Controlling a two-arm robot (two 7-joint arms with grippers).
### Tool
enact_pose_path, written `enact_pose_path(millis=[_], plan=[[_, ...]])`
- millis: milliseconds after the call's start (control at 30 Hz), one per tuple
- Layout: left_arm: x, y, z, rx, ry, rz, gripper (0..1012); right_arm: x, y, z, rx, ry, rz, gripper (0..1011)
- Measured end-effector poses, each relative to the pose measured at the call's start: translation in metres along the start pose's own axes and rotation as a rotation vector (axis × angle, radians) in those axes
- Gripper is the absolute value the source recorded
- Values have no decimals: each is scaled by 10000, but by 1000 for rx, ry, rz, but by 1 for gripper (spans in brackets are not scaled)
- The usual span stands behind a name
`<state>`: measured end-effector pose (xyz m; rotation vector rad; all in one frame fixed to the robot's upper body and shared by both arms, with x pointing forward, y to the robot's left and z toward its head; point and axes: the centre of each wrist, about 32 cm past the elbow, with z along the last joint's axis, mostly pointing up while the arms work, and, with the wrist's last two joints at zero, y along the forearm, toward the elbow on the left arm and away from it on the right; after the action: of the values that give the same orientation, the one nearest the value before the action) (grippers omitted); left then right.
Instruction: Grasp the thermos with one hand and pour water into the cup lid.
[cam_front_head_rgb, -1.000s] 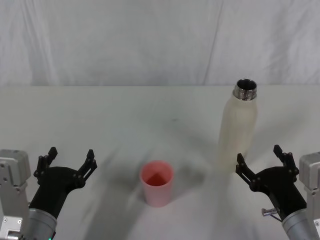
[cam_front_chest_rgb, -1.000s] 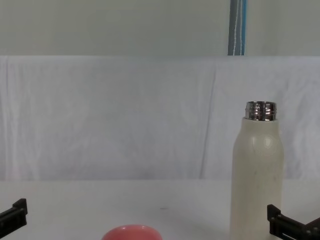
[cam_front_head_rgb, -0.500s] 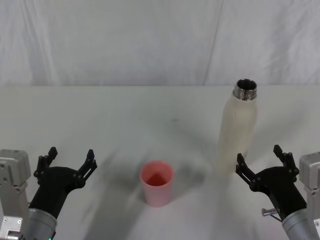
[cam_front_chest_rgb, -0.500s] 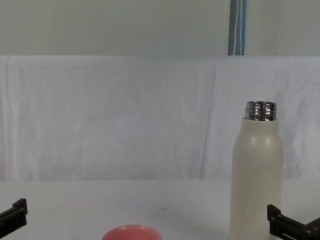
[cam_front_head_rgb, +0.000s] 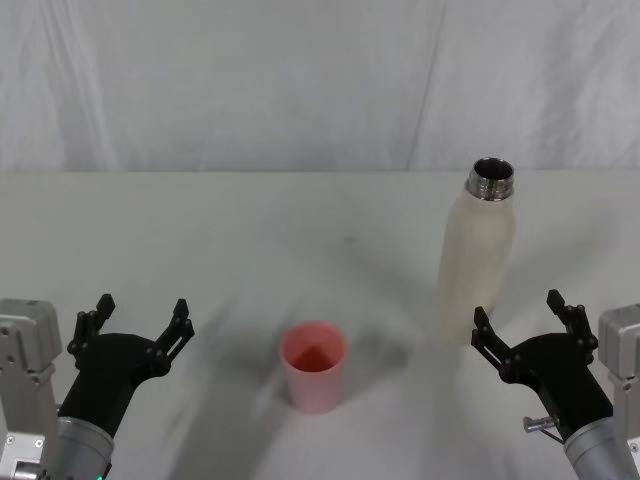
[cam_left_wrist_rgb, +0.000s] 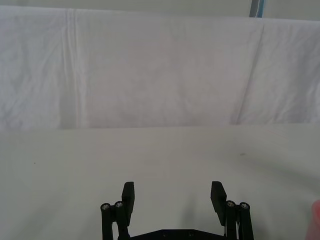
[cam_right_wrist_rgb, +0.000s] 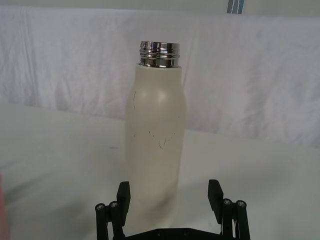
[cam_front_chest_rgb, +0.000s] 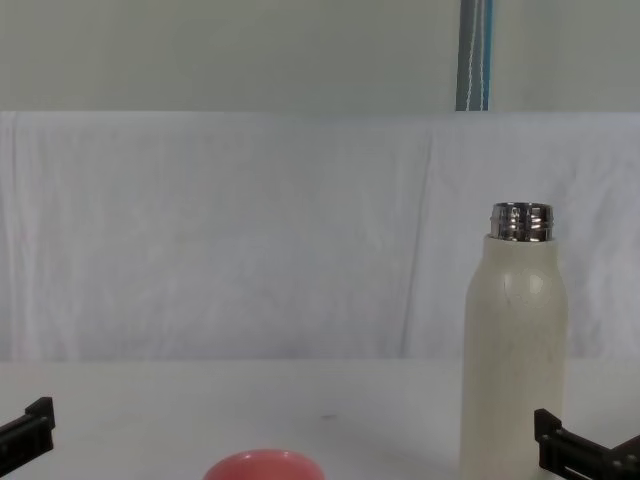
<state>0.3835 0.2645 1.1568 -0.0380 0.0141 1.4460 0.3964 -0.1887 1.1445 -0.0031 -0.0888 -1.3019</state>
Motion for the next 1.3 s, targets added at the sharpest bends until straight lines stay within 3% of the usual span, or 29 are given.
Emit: enact_pose_path(millis=[1300], plan=[[0,0,0,0,0,0,1001,10,-2,-1,0,6,15,1001]])
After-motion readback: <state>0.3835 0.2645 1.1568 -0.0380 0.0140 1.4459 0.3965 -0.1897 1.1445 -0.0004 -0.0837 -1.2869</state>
